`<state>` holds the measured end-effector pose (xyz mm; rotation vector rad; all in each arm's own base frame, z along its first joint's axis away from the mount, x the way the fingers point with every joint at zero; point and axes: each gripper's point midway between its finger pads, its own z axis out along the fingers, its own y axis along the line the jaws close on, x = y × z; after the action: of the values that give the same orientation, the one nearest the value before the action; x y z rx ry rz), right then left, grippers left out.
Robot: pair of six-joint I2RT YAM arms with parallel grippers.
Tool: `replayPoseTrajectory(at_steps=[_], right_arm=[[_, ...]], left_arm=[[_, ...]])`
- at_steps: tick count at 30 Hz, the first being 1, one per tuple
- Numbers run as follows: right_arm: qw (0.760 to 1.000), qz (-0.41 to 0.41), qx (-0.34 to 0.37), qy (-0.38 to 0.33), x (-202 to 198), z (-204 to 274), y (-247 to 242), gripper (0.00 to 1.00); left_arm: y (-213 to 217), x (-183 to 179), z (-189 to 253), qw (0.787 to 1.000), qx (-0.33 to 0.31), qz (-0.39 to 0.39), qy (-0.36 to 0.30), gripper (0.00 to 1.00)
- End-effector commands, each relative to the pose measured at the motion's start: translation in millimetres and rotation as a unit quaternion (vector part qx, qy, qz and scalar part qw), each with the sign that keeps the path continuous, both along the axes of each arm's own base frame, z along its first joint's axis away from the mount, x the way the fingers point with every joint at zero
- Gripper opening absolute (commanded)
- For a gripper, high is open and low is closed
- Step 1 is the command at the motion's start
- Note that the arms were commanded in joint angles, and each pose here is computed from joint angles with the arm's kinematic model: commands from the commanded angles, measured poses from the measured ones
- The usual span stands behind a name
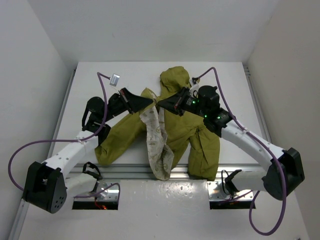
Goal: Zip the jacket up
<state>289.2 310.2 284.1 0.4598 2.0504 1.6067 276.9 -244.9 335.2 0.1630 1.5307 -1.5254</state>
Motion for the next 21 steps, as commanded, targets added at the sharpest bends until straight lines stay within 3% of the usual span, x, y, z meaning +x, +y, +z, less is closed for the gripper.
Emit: replayPoseTrajectory(at_steps=[1,3,9,12,13,14,19,21], right_arm=[[1.0,-0.012,0.002,-0.009,7.5,7.1,1.4,0.06],[1.0,-0.009,0.001,-0.014,7.5,7.1,1.8,0.0],[0.999,-0.008,0.001,-0.033,5.1,10.6,-1.6,0.0],[0.999,-0.005,0.009,-0.048,2.0,17.0,-2.8,0.2],[0.998,-0.004,0.009,-0.054,1.3,17.8,-3.0,0.22],[0.998,-0.006,0.015,-0.067,0.6,25.4,-4.4,0.36],[0.996,-0.011,0.015,-0.09,-0.7,33.0,-7.5,0.5],[0.997,-0.016,0.01,-0.078,0.8,27.2,-8.0,0.48]], left_arm=[[-2.4,-19.0,29.2,0.998,-0.018,-0.016,-0.062,0.0],[-2.4,-19.0,29.2,0.998,-0.018,-0.016,-0.062,0.0],[-2.4,-20.1,31.4,0.998,-0.024,-0.018,-0.057,0.0],[-0.8,-16.9,30.9,0.998,-0.03,-0.017,-0.047,0.0],[1.9,-15.4,29.3,0.999,-0.036,-0.015,-0.037,0.0],[1.9,-13.2,30.1,0.999,-0.044,-0.014,-0.029,0.0],[5.1,-8.3,33.8,0.998,-0.058,-0.006,-0.021,0.0],[5.3,-8.9,35.4,0.998,-0.06,-0.006,-0.025,0.0]])
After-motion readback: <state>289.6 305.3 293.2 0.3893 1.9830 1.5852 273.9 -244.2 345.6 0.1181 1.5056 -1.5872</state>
